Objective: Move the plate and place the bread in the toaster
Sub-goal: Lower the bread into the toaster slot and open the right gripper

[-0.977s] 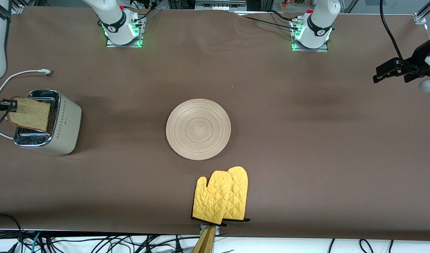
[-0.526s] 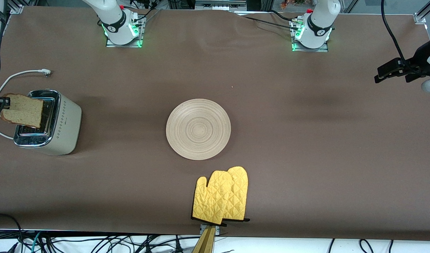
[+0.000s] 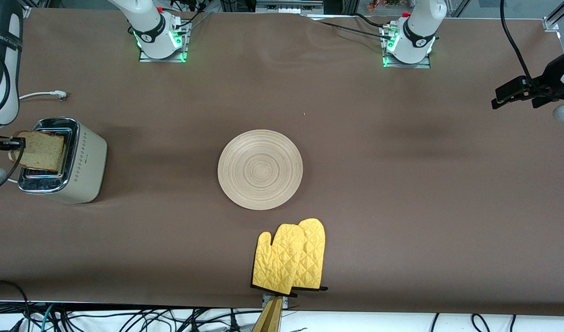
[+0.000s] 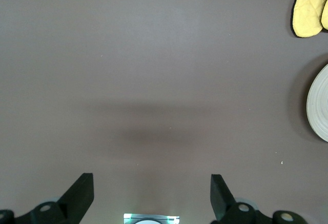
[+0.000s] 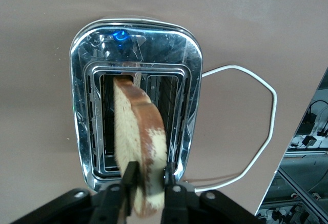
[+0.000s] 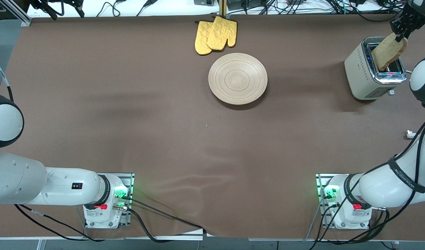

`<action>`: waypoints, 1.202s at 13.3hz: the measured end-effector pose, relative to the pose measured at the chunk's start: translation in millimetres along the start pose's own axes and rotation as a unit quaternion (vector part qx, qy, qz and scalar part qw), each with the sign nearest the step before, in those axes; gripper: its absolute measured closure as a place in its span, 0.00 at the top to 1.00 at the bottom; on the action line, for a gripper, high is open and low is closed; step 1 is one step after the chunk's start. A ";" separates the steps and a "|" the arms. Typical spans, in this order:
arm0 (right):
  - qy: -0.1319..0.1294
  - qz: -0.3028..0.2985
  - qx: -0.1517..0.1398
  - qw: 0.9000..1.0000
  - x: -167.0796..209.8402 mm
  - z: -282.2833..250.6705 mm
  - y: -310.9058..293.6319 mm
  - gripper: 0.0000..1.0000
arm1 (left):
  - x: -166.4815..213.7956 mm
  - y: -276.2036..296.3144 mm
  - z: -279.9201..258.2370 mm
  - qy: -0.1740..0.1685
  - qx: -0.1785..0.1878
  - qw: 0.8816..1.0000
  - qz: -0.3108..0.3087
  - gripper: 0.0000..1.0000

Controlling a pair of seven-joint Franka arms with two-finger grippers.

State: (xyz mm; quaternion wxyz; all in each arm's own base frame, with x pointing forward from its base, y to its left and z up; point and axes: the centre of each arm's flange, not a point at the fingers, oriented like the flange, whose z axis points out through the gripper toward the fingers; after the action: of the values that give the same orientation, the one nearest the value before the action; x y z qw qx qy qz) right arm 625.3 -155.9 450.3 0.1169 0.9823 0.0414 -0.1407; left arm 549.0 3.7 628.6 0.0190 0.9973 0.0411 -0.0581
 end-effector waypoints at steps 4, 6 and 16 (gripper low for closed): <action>0.016 -0.009 0.002 1.000 -4.1 -20.9 -11.4 0.72 | 0.0 -0.4 0.0 0.000 0.000 1.000 0.000 1.00; 0.017 -0.030 0.026 0.999 -9.5 -42.7 -41.6 0.93 | 0.0 -0.5 0.0 0.000 0.000 1.000 0.000 1.00; 0.112 -0.021 0.101 0.988 -53.5 -156.5 -145.8 1.00 | 0.0 -0.5 -0.1 0.000 0.000 1.000 0.000 1.00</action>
State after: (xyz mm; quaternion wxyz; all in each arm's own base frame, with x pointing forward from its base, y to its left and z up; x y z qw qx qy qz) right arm 599.3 20.6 579.8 0.0084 0.9975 0.0607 -0.0356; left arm 549.0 4.2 628.6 0.0190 0.9973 0.0416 -0.0581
